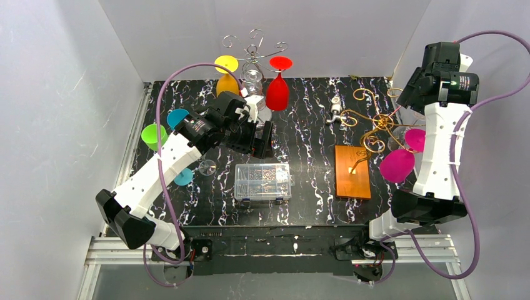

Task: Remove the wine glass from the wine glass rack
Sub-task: Pick up the wine glass from the wine rack.

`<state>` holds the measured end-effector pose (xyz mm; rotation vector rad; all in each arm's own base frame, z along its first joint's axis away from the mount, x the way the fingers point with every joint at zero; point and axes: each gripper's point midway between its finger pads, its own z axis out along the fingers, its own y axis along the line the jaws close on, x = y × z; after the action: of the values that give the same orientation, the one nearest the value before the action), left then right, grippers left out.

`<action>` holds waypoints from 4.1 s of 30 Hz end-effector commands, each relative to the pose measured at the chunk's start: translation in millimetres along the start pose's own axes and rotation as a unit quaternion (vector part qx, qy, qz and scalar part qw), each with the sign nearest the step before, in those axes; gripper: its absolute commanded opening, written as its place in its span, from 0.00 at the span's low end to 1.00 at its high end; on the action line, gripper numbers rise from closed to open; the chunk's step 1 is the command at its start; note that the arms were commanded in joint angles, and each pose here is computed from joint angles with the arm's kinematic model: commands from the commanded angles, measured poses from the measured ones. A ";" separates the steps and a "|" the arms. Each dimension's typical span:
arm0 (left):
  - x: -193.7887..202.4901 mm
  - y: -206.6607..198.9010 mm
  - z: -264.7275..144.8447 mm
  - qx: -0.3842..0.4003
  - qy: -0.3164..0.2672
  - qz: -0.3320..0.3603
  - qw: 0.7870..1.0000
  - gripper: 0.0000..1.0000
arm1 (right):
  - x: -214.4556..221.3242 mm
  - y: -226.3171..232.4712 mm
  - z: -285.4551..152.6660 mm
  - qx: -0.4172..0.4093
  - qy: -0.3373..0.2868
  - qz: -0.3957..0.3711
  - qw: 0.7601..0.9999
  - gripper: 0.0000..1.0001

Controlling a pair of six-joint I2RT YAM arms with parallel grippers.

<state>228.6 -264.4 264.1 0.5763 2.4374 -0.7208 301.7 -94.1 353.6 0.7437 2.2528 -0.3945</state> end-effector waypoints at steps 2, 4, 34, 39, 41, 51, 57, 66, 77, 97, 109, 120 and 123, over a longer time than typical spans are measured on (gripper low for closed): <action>-6.2 -3.2 -7.2 0.003 -0.014 0.012 1.000 0.98 | -8.2 -0.9 -7.2 -0.009 -0.022 0.015 1.000 0.83; -6.4 -3.3 -6.6 0.003 -0.014 0.012 1.000 0.98 | -9.6 -0.5 -7.6 -0.009 -0.024 0.015 1.000 0.79; -6.5 -3.5 -4.4 0.003 -0.009 0.010 1.000 0.98 | -18.4 -27.7 -32.5 0.028 -0.056 0.025 0.998 0.48; -6.1 -4.0 -3.7 0.005 -0.007 0.009 1.000 0.98 | -14.4 -31.3 -35.7 0.029 -0.056 0.024 0.998 0.50; -5.4 -4.2 -2.7 0.006 -0.005 0.009 1.000 0.98 | -13.5 -32.1 -37.5 0.028 -0.058 0.025 0.998 0.51; -5.6 -4.0 -2.2 0.005 -0.005 0.008 1.000 0.98 | -6.1 -27.5 -39.1 0.009 -0.048 0.025 0.999 0.50; -6.4 -3.6 -2.2 0.004 -0.006 0.008 1.000 0.98 | -0.5 -13.8 -39.1 -0.028 -0.031 0.023 0.999 0.50; -6.7 -3.0 -2.2 0.002 -0.006 0.009 1.000 0.98 | 1.6 -0.8 -40.5 -0.062 -0.020 0.023 0.998 0.49; -7.2 -1.3 -1.6 -0.003 -0.006 0.008 1.000 0.98 | -7.9 7.9 -40.4 -0.077 -0.024 0.029 0.996 0.48; -7.9 0.4 -1.2 -0.009 -0.004 0.010 1.000 0.98 | -41.7 26.3 -15.7 -0.070 -0.047 0.037 0.996 0.48; -7.7 1.4 -1.8 -0.012 -0.003 0.011 1.000 0.98 | -61.5 34.6 5.1 -0.055 -0.067 0.037 0.996 0.49; -6.7 3.7 1.2 -0.017 0.002 0.010 1.000 0.98 | -83.2 49.1 15.5 -0.071 -0.097 0.045 0.992 0.50; -6.7 3.9 1.3 -0.018 0.003 0.010 1.000 0.98 | -87.0 53.4 16.6 -0.079 -0.101 0.046 0.991 0.50</action>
<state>235.2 -264.9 257.1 0.5724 2.4588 -0.6824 378.4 -88.5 364.2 0.7033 2.1791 -0.2603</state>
